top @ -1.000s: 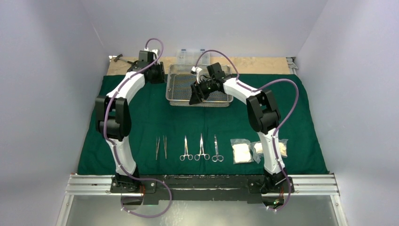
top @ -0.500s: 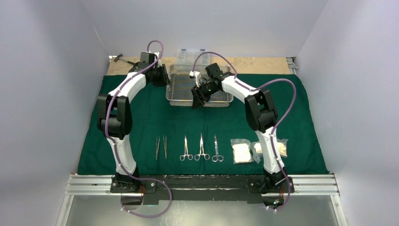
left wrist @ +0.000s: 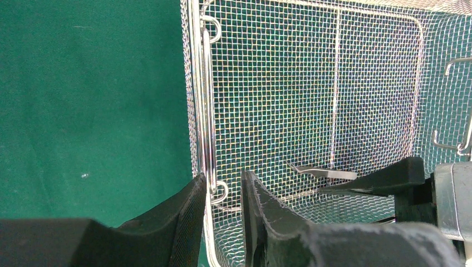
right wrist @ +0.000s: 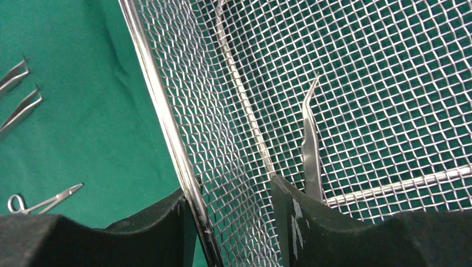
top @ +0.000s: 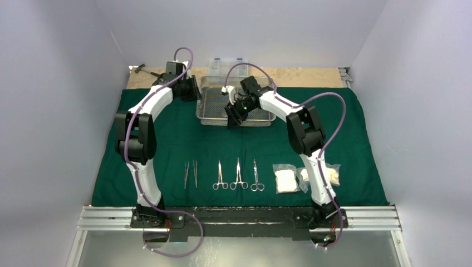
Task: Open and lay out the surgical kit
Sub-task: Adjust the medical item in the surgical kit.
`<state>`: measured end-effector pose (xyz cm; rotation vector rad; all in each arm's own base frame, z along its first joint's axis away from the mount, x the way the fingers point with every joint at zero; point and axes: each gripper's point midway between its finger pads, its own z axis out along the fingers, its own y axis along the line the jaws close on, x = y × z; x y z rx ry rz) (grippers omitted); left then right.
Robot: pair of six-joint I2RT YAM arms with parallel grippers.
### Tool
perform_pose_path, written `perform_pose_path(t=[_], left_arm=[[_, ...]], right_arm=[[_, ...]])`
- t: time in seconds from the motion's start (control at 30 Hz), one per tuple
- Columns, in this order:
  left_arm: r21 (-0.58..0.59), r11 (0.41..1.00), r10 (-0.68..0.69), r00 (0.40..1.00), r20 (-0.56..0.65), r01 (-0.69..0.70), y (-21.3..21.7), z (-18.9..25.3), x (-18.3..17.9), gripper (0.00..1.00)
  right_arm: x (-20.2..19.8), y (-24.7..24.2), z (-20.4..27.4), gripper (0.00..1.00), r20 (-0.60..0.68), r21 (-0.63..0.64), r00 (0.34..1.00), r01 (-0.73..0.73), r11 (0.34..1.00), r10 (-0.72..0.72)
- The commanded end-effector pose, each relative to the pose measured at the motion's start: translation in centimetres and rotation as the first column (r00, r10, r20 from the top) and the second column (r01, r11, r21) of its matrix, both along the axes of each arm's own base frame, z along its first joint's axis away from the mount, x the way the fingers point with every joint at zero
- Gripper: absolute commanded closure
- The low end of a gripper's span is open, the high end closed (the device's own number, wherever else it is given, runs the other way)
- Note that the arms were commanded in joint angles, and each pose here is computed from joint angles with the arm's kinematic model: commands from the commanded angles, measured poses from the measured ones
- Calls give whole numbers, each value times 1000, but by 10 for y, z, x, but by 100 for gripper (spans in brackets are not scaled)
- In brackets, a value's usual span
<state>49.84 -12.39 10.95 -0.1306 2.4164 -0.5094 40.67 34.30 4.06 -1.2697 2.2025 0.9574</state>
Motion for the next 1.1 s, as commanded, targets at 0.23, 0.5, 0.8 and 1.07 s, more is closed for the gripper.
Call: perform_pose_path(t=[0.23, 0.5, 0.8, 1.07], left_arm=[[-23, 1000, 15, 999, 44, -14, 2, 14, 9, 72], [-13, 1000, 21, 999, 45, -20, 6, 16, 8, 72], [-15, 999, 34, 997, 66, -33, 11, 27, 9, 72], [-25, 999, 29, 998, 62, -27, 11, 26, 8, 72]], right_arm=[[37, 2, 68, 33, 215, 52, 960, 173, 984, -180], [44, 4, 75, 13, 175, 44, 958, 223, 974, -227], [61, 6, 127, 23, 224, 167, 897, 349, 922, -380], [74, -10, 81, 37, 271, -4, 889, 385, 923, -369]])
